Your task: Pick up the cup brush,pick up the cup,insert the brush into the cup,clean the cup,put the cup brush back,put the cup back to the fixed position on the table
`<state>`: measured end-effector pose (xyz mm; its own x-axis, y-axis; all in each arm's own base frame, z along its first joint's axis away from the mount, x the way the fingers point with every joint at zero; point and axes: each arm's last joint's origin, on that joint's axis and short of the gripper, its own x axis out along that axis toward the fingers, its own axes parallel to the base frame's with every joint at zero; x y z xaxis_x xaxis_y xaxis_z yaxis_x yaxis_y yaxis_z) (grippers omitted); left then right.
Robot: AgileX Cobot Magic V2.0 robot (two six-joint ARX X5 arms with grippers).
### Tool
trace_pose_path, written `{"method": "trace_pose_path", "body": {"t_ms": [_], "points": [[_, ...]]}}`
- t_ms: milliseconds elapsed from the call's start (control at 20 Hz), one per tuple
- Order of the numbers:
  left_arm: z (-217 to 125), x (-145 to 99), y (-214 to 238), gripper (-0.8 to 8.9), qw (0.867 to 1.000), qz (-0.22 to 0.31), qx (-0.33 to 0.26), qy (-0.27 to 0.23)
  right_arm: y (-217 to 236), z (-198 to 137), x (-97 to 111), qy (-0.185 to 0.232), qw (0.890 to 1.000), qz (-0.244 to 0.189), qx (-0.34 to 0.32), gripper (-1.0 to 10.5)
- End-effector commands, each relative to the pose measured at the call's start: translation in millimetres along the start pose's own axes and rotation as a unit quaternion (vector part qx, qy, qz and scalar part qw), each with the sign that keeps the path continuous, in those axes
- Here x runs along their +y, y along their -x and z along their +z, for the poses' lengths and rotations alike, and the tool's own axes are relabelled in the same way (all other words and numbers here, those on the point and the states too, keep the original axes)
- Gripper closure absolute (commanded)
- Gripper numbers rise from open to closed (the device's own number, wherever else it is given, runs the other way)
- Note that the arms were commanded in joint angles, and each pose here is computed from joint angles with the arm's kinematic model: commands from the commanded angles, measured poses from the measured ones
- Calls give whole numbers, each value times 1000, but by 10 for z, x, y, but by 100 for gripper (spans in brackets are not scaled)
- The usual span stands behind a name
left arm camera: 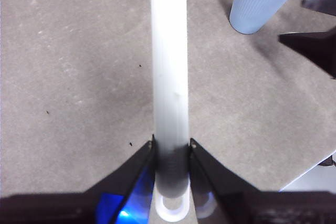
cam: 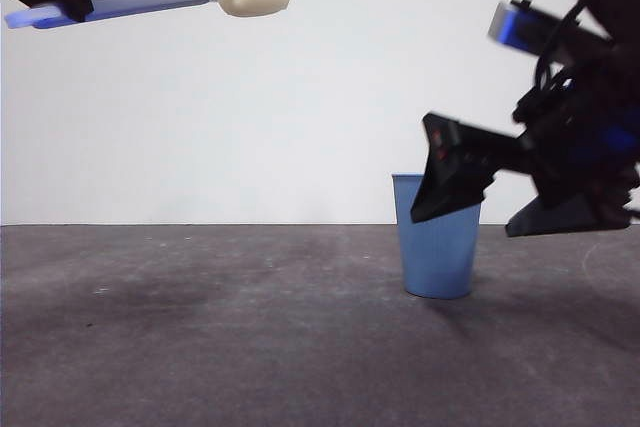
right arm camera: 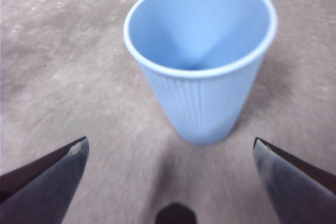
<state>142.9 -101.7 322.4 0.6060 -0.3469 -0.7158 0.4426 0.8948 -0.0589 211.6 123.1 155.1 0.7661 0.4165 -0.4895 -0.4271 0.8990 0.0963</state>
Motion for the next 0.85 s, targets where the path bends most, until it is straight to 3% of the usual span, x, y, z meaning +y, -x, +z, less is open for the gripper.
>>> {"method": "trace_pose_path", "body": {"t_ms": [50,850], "points": [[-23,-1,-2,822,1000,-1,9,-7,-100,-65,-16,7,1000,-3,-10,349],[-42,1,-2,822,1000,1,19,-2,-497,-203,-259,9,995,-14,-101,350]]}}
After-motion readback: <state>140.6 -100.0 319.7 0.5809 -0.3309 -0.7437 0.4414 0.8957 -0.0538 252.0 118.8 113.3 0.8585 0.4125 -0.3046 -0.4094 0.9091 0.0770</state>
